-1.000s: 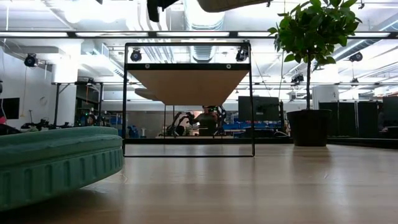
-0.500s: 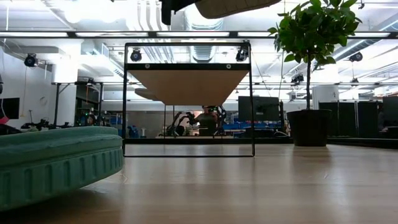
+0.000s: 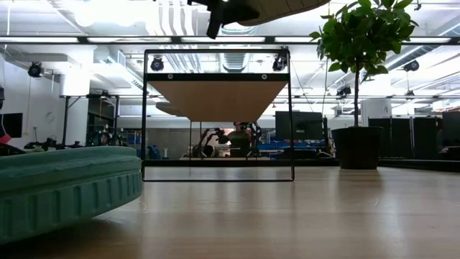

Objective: Pick and place slides into the shelf
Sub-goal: Put the gray slide on the shelf

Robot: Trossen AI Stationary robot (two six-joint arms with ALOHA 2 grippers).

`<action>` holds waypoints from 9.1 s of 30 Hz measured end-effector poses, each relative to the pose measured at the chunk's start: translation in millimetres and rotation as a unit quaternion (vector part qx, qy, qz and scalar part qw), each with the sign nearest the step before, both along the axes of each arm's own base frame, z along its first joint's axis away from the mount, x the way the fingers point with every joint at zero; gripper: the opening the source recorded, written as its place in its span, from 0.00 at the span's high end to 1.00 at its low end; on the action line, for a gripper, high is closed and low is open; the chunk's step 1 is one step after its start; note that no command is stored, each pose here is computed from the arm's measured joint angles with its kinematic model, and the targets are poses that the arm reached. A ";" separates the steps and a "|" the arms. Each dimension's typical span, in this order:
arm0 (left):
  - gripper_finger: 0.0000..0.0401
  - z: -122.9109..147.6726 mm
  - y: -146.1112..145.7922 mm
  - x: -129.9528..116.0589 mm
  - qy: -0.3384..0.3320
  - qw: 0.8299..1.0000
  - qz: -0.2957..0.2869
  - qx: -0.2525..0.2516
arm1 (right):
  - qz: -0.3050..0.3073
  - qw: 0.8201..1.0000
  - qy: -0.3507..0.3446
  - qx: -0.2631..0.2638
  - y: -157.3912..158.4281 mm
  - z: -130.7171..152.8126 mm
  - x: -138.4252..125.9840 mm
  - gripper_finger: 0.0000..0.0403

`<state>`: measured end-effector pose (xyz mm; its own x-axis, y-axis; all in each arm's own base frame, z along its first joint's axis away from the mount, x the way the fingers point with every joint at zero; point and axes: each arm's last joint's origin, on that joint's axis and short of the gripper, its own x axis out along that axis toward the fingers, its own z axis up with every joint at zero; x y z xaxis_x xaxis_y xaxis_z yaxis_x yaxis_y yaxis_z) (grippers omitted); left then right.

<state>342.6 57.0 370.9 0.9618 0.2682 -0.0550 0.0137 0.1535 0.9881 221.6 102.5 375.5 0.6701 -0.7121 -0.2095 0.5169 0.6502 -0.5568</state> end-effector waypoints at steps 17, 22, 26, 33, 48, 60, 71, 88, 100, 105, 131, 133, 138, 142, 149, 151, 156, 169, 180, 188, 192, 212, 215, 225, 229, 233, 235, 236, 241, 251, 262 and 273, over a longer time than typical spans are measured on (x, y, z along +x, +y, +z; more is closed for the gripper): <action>0.92 15.5 -0.1 -23.4 -0.002 0.999 -0.017 -0.041 | 0.054 0.998 0.018 -0.011 11.1 5.6 2.3 0.97; 0.92 16.7 6.5 -35.1 0.003 0.996 -0.041 -0.074 | 0.080 0.995 0.034 -0.047 20.8 13.3 -2.1 0.95; 0.92 24.5 13.5 -55.1 -0.019 0.995 -0.050 -0.085 | 0.093 0.994 0.029 -0.054 27.4 20.5 -7.8 0.89; 0.92 21.5 23.0 -76.0 -0.019 0.977 -0.160 -0.138 | 0.115 0.991 0.034 -0.063 38.5 23.8 -9.7 0.68; 0.92 13.2 33.5 -72.3 -0.022 0.975 -0.159 -0.156 | 0.152 0.970 0.080 -0.172 62.4 27.3 11.9 0.41; 0.92 6.6 33.0 -59.6 -0.023 0.969 -0.190 -0.154 | 0.152 0.972 0.077 -0.160 45.7 32.1 20.2 0.41; 0.92 9.3 30.8 -56.2 -0.038 0.966 -0.213 -0.143 | 0.140 0.978 0.056 -0.145 36.6 36.6 27.9 0.42; 0.93 4.6 32.2 -44.3 -0.050 0.963 -0.221 -0.149 | 0.188 0.971 0.031 -0.144 28.8 44.3 39.5 0.60; 0.89 8.3 31.6 -46.5 -0.059 0.963 -0.221 -0.144 | 0.189 0.970 0.038 -0.149 29.3 41.7 39.9 0.92; 0.71 11.3 33.2 -48.7 -0.073 0.968 -0.176 -0.162 | 0.147 0.976 0.046 -0.153 27.3 39.9 38.6 0.92; 0.29 35.8 -14.9 -96.6 -0.050 0.959 -0.143 -0.239 | 0.029 0.986 0.082 -0.143 -4.9 21.7 47.7 0.93; 0.29 35.5 -21.1 -94.3 -0.047 0.961 -0.153 -0.224 | 0.019 0.987 0.081 -0.140 -10.3 21.9 49.0 0.93; 0.29 40.0 -26.2 -88.6 -0.080 0.962 -0.161 -0.206 | 0.044 0.989 0.074 -0.117 -20.1 21.1 54.5 0.93; 0.29 37.4 -24.6 -76.0 -0.094 0.961 -0.164 -0.201 | 0.069 0.990 0.071 -0.099 -25.0 18.9 59.5 0.93; 0.29 25.2 -21.6 -52.6 -0.093 0.964 -0.165 -0.185 | 0.064 0.991 0.072 -0.095 -30.9 18.2 61.6 0.93; 0.29 26.0 -21.0 -47.9 -0.113 0.962 -0.170 -0.183 | 0.064 0.991 0.073 -0.096 -30.9 17.7 61.7 0.93; 0.29 24.8 -19.6 -37.9 -0.136 0.961 -0.175 -0.163 | 0.066 0.990 0.076 -0.096 -30.7 15.5 61.9 0.93; 0.30 24.7 -16.1 -12.1 -0.104 0.964 -0.171 -0.176 | 0.086 0.988 0.097 -0.090 -30.3 9.5 61.2 0.93; 0.48 18.9 -15.2 -4.6 -0.090 0.966 -0.168 -0.176 | 0.086 0.987 0.100 -0.093 -30.4 9.4 61.1 0.93; 0.80 17.8 -15.5 -5.6 -0.080 0.969 -0.168 -0.165 | 0.085 0.987 0.097 -0.094 -30.6 10.4 61.1 0.93; 0.92 18.1 -15.6 -6.0 -0.081 0.968 -0.169 -0.167 | 0.083 0.987 0.096 -0.094 -30.7 11.0 60.9 0.88; 0.92 48.2 -35.0 -112.0 -0.081 0.921 -0.331 -0.186 | 0.224 0.973 0.060 -0.006 -15.9 31.6 9.1 0.56; 0.92 41.9 -39.4 -130.6 -0.084 0.909 -0.369 -0.175 | 0.298 0.953 0.054 0.013 -15.1 30.1 6.1 0.56; 0.92 11.3 -47.1 -157.7 -0.123 0.875 -0.447 -0.139 | 0.334 0.922 0.083 -0.180 -9.3 4.5 33.2 0.59; 0.92 5.6 -48.4 -160.9 -0.126 0.864 -0.465 -0.143 | 0.314 0.921 0.082 -0.214 -16.7 -4.2 49.4 0.57; 0.92 5.6 -49.3 -162.8 -0.123 0.859 -0.478 -0.139 | 0.315 0.921 0.075 -0.218 -27.8 -9.2 65.4 0.52; 0.92 5.8 -49.2 -162.2 -0.125 0.858 -0.478 -0.139 | 0.310 0.924 0.067 -0.212 -32.3 -7.7 72.4 0.48; 0.92 6.2 -49.2 -161.8 -0.126 0.857 -0.479 -0.140 | 0.307 0.926 0.067 -0.208 -34.3 -8.2 74.9 0.47; 0.92 6.9 -49.1 -160.2 -0.131 0.853 -0.486 -0.137 | 0.307 0.925 0.078 -0.210 -38.2 -12.8 89.8 0.40; 0.92 5.1 -48.3 -147.9 -0.139 0.839 -0.510 -0.128 | 0.292 0.930 0.063 -0.212 -51.8 -8.4 109.5 0.36; 0.92 4.5 -47.8 -145.0 -0.142 0.839 -0.510 -0.126 | 0.281 0.938 0.067 -0.192 -56.0 -16.4 119.2 0.40; 0.92 4.7 -47.6 -145.2 -0.143 0.840 -0.508 -0.126 | 0.271 0.944 0.057 -0.181 -61.7 -14.7 119.9 0.78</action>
